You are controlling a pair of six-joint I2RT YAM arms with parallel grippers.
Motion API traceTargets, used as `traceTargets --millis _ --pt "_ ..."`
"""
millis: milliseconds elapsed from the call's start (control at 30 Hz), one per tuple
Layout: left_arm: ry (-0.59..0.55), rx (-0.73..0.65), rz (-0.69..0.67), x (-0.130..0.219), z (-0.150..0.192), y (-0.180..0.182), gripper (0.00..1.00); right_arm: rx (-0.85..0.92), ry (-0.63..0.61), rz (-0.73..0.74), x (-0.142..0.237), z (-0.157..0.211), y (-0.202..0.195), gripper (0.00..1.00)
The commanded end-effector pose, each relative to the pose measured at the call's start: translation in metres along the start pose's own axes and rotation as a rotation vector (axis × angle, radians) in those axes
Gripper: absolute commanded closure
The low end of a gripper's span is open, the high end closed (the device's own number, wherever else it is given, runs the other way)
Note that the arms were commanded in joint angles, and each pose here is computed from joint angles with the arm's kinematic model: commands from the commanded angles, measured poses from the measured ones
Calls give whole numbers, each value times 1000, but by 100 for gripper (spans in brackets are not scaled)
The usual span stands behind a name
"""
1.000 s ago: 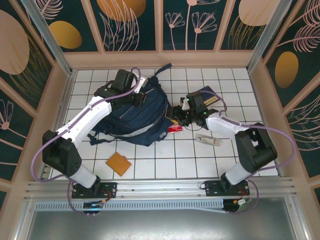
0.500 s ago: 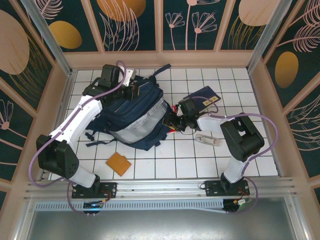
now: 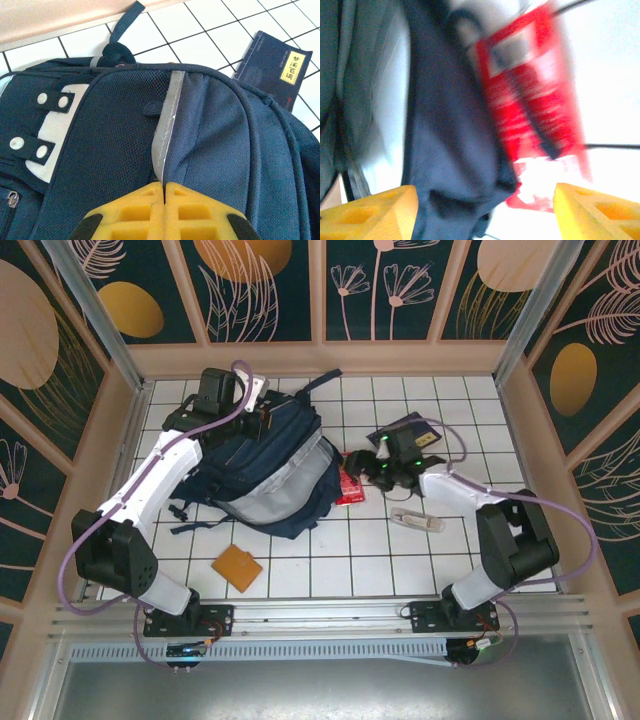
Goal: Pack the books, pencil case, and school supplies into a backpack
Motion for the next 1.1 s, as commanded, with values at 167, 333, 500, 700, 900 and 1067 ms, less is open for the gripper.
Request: traceTargets --millis 167,333,500,700,900,1067 --pt "93 -249 -84 -3 35 17 100 -330 -246 374 27 -101 -98 26" --pt "134 -273 -120 -5 45 23 85 -361 -298 466 15 -123 -117 32" --pt "-151 -216 115 14 -1 -29 65 -335 -260 546 -9 -127 -138 40" --pt "-261 -180 347 -14 -34 -107 50 -219 -135 569 -22 -100 -158 69" --pt "-156 -70 350 -91 -40 -144 48 -50 -5 478 -2 -51 -153 76" --pt "65 71 334 -166 -9 -183 47 1 47 408 18 -26 -158 76"
Point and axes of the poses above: each hand's point on the last joint's axis, 136 mm out from that joint toward the fingers, its own x axis back along the fingers, its own y axis along the line the jaws close on, z = x × y, the point moved 2 cm from there along x, back along the fingers, and after that the axes turned 4 degrees about -x, right-handed, at the moved point
